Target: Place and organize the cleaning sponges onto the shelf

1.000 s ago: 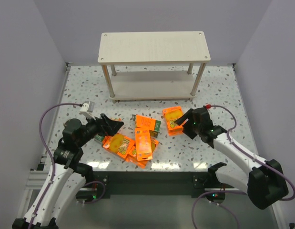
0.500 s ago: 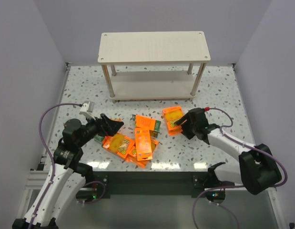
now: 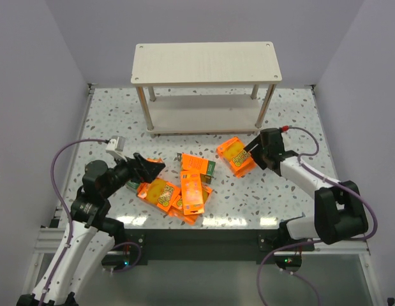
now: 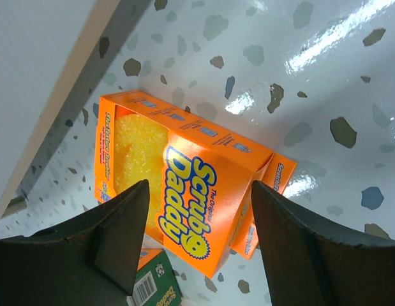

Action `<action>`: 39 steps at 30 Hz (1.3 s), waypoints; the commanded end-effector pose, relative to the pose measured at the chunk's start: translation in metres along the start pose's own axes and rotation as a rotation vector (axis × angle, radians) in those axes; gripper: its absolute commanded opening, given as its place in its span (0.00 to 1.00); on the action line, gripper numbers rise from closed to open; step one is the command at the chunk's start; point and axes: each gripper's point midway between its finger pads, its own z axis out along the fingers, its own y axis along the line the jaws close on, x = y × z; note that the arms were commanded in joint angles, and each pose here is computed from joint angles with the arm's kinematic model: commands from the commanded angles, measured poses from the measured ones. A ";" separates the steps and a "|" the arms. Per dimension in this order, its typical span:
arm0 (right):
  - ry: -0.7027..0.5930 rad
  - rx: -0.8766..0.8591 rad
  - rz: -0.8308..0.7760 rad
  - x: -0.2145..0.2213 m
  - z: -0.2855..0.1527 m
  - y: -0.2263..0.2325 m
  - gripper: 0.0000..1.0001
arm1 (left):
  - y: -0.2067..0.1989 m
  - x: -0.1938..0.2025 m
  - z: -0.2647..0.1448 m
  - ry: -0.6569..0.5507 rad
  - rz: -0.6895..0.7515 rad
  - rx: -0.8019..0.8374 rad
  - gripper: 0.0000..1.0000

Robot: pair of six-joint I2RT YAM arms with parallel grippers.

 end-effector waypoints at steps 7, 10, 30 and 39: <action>0.134 -0.037 -0.154 0.017 -0.010 0.002 0.75 | -0.003 0.000 0.003 -0.009 -0.009 0.020 1.00; 0.175 -0.037 -0.130 0.030 -0.013 -0.005 0.78 | -0.003 0.000 0.006 -0.005 -0.013 0.028 1.00; 0.124 -0.019 0.041 0.031 0.011 -0.002 0.58 | -0.004 0.000 -0.003 -0.010 -0.015 0.013 1.00; 0.137 0.003 0.055 0.041 0.011 -0.020 0.03 | -0.003 0.001 -0.003 -0.010 -0.012 0.011 1.00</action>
